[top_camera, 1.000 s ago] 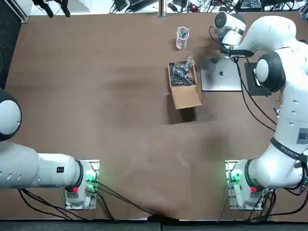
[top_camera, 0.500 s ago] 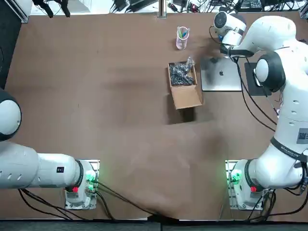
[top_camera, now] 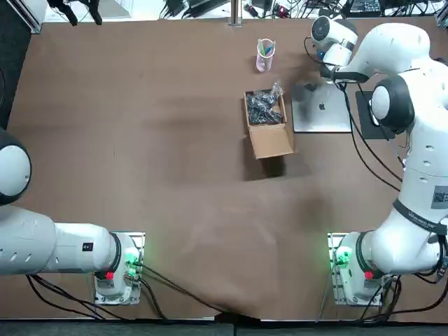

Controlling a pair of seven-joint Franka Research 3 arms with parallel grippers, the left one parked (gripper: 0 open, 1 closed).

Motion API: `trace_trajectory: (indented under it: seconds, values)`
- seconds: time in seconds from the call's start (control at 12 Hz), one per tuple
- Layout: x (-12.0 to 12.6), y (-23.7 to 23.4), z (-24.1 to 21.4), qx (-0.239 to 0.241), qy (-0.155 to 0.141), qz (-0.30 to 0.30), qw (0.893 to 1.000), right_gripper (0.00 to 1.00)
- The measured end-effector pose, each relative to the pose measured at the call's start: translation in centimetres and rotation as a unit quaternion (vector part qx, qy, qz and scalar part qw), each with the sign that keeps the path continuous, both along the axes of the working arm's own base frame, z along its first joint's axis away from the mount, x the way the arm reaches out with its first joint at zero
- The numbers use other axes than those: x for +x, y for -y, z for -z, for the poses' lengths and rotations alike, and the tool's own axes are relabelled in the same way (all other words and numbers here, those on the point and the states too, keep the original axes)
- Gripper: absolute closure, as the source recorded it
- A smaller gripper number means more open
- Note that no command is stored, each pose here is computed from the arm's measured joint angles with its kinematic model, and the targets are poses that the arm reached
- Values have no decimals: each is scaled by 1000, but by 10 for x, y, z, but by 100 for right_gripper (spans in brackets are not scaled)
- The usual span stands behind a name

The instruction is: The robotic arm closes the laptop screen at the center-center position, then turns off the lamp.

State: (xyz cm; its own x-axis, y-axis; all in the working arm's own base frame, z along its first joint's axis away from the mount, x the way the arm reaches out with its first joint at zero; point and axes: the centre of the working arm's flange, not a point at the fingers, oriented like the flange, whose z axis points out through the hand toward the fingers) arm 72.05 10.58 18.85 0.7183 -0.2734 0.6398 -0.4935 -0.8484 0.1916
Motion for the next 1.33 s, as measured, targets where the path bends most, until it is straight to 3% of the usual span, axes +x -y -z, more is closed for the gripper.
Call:
trace_trajectory:
  seconds: [1.33]
  values:
    - [4,6,0,-2,5,-1,1000,98]
